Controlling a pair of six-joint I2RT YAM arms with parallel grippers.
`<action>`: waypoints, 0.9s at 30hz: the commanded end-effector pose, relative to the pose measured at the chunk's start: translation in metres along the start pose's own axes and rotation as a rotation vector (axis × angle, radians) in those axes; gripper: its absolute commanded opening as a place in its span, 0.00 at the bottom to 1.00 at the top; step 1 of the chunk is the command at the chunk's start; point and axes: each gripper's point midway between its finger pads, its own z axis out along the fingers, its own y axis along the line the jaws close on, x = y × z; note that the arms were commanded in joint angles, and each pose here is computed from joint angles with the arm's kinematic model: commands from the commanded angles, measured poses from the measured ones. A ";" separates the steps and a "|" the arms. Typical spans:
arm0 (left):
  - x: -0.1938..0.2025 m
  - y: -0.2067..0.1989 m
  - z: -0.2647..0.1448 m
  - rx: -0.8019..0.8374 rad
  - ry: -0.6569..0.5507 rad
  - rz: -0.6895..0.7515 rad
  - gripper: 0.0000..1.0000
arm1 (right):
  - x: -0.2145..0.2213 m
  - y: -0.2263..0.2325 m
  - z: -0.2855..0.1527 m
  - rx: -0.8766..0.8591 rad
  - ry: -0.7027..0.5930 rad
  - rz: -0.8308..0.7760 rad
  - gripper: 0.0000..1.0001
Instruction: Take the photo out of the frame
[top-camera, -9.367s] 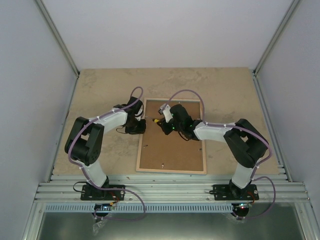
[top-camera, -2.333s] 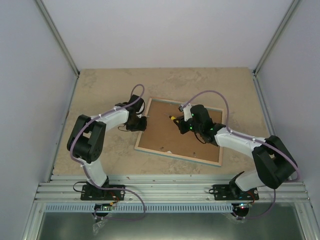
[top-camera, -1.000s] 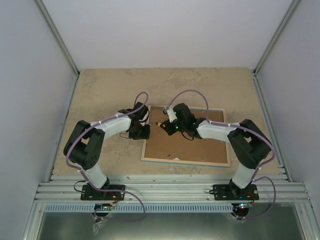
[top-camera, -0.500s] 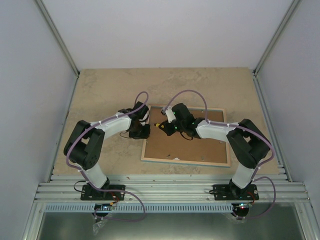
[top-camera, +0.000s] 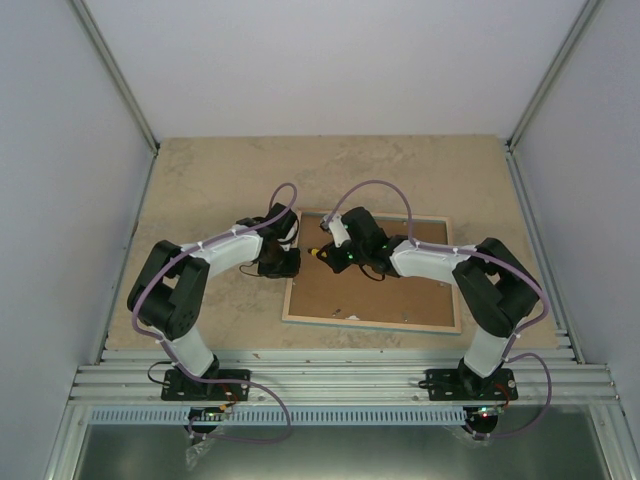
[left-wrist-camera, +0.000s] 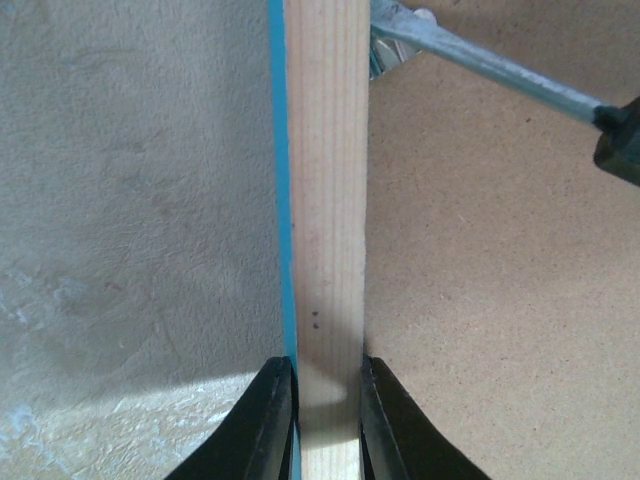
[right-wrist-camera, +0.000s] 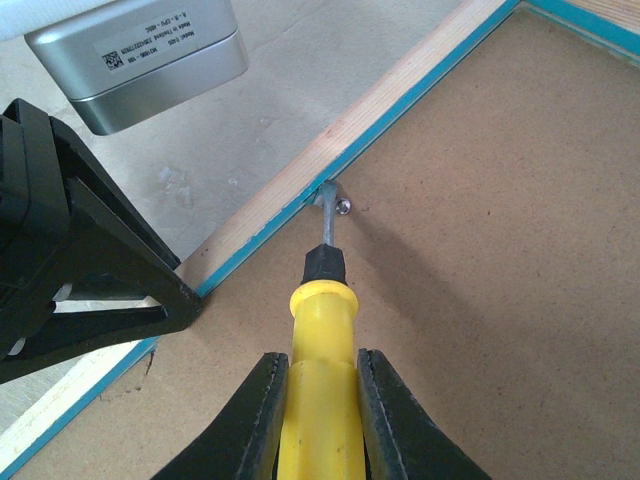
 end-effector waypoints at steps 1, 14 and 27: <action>0.001 0.001 0.003 0.000 0.000 0.004 0.11 | 0.015 0.012 0.001 -0.025 0.070 -0.026 0.01; 0.002 0.000 0.003 0.004 0.001 0.005 0.11 | 0.023 0.011 -0.002 0.005 0.114 -0.049 0.00; 0.005 0.000 0.003 0.011 0.000 0.001 0.11 | 0.026 0.009 -0.007 0.036 0.123 -0.048 0.00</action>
